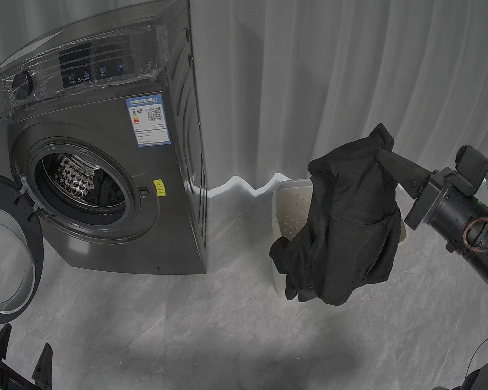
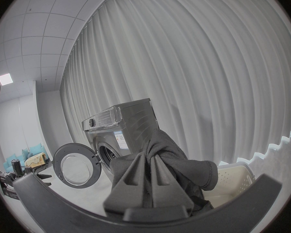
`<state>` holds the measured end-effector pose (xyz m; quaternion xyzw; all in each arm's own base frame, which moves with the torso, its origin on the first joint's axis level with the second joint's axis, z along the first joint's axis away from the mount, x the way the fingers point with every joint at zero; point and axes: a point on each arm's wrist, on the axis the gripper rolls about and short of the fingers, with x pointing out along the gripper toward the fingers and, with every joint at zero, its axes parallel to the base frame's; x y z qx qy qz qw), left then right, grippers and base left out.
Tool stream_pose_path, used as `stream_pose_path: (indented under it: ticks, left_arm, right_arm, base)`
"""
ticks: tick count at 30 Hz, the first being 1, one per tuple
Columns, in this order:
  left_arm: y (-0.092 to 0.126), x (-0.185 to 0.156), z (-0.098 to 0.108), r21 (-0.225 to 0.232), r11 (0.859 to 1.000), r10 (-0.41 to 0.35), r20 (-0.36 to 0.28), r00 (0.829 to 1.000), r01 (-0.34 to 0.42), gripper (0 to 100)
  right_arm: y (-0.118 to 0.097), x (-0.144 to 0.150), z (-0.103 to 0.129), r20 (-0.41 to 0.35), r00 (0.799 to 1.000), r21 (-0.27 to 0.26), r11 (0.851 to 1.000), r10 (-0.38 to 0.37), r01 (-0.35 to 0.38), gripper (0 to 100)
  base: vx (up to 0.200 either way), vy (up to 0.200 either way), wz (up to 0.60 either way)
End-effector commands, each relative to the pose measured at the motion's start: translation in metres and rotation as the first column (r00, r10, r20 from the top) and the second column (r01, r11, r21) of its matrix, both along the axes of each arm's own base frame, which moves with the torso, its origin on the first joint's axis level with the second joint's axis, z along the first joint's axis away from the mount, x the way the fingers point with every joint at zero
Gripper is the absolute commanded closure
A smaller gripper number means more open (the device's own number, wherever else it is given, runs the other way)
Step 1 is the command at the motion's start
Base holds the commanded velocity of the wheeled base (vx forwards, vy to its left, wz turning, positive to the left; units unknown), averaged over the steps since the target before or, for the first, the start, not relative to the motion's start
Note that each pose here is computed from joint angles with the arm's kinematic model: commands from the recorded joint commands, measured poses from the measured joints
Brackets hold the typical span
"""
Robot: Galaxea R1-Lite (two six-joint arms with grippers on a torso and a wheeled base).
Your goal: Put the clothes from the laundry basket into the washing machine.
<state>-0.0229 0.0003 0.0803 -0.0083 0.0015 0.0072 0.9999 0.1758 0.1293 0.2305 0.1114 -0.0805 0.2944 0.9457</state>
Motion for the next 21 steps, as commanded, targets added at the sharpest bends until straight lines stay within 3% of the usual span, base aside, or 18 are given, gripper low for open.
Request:
stream_pose_path:
  ticks: [1, 11, 21]
  left_arm:
    - [0.0, 0.0, -0.0048, 0.0, 1.0, 0.001, 0.0, 1.0, -0.001, 0]
    - [0.0, 0.0, -0.0048, 0.0, 1.0, 0.001, 0.0, 1.0, -0.001, 0]
    - [0.0, 0.0, -0.0048, 0.0, 1.0, 0.001, 0.0, 1.0, -0.001, 0]
  right_arm:
    - [0.0007, -0.0007, -0.0002, -0.001, 1.0, 0.0, 1.0, 0.004, -0.004, 100]
    - [0.0011, -0.0007, -0.0008, -0.004, 1.0, 0.001, 1.0, 0.006, -0.006, 100]
    - [-0.0016, -0.0043, 0.0018, 0.006, 1.0, 0.009, 1.0, 0.006, -0.007, 100]
  base:
    - [0.0, 0.2, 0.0]
    - [0.0, 0.2, 0.0]
    - [0.0, 0.0, 0.0]
